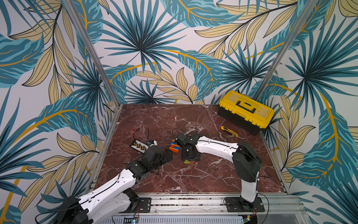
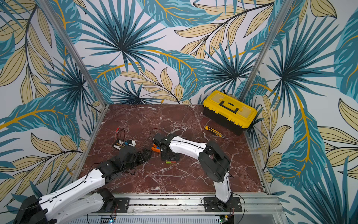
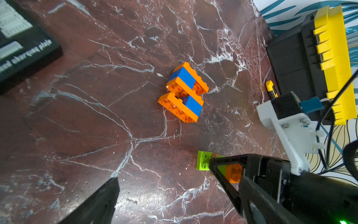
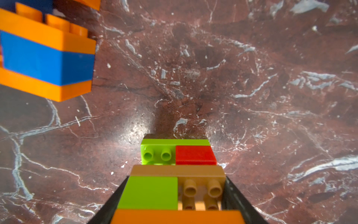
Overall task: Assemble the number 5 with lego
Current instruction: Assemble the lego brick with the lego brick.
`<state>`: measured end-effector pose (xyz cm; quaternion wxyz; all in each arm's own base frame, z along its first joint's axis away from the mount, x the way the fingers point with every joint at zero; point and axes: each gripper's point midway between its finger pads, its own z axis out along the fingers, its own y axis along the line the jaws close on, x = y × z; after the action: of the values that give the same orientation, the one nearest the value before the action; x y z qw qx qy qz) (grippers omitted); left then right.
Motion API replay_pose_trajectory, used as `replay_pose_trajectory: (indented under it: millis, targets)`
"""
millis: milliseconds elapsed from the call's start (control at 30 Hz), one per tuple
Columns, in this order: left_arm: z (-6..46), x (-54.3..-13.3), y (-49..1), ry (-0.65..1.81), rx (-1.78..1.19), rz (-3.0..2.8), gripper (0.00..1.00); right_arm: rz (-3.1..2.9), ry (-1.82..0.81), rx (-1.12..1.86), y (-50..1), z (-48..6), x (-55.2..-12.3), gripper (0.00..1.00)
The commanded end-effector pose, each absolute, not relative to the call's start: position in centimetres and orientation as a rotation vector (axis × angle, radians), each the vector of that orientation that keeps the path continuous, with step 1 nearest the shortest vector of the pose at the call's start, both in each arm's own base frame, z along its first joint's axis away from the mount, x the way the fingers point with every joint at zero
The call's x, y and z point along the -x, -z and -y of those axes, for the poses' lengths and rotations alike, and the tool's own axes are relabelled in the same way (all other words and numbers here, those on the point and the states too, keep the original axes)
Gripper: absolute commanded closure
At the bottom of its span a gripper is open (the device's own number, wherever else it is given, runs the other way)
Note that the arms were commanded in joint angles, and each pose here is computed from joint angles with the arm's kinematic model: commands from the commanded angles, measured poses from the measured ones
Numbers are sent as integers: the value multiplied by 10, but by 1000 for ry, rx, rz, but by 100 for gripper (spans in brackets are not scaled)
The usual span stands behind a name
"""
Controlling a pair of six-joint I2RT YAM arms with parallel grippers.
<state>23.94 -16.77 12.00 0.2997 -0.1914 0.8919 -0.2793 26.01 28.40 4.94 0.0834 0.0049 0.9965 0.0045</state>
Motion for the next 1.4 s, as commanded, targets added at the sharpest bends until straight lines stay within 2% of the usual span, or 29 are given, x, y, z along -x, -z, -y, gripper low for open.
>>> replay_pose_trajectory:
  millis: [0, 767, 1367]
  targets:
    - [159, -237, -114, 704, 524, -2369, 0, -3016, 55, 8, -41, -271, -244, 40]
    - [158, -236, -121, 744, 496, -2317, 0, -2984, 17, 14, -57, -277, -250, 40]
    - [156, -235, -117, 732, 508, -2333, 0, -3027, 48, 38, -40, -278, -246, 40]
